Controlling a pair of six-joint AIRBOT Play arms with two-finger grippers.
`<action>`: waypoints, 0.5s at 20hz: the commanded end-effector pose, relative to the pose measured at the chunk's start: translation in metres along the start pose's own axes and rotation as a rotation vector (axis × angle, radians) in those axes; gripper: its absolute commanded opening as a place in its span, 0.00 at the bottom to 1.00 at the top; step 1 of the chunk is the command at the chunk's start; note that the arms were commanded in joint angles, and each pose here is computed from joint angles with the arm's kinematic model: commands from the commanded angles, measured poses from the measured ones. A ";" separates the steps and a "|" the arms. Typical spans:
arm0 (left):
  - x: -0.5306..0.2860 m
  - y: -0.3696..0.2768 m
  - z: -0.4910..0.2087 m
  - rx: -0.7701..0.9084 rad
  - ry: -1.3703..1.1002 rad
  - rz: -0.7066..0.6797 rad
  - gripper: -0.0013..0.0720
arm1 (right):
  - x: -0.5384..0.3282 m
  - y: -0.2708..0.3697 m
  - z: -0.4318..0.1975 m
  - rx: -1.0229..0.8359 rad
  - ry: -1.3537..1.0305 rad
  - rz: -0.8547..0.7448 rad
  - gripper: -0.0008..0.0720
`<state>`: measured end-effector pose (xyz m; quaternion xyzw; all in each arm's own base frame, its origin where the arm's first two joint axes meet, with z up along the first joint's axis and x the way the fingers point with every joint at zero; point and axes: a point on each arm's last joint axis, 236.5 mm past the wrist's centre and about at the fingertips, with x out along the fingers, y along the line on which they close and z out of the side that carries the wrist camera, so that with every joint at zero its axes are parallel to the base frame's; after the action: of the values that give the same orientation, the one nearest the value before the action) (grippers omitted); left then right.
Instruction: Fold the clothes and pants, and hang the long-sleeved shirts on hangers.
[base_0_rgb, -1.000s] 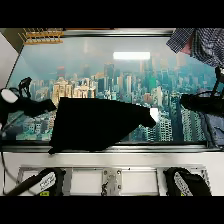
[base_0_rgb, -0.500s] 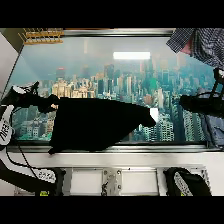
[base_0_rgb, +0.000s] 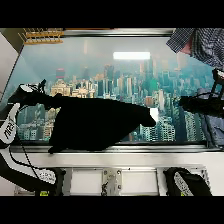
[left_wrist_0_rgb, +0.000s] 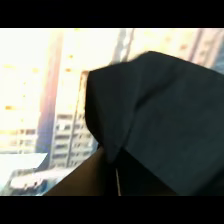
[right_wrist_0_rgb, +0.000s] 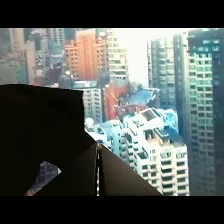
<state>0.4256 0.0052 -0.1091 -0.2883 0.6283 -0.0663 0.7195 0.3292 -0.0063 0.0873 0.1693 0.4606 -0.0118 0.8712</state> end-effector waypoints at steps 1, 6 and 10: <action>-0.015 -0.003 0.008 0.009 -0.043 -0.001 0.02 | 0.025 -0.016 -0.017 0.016 0.093 -0.037 0.28; -0.028 -0.006 0.011 0.021 -0.070 -0.002 0.03 | 0.110 -0.008 -0.090 0.234 0.387 0.065 0.68; -0.028 -0.008 0.010 0.023 -0.068 -0.004 0.03 | 0.155 0.010 -0.123 0.461 0.521 0.153 0.68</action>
<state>0.4315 0.0156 -0.0826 -0.2839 0.6030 -0.0643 0.7428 0.3200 0.0363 -0.0689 0.3106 0.6229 -0.0049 0.7180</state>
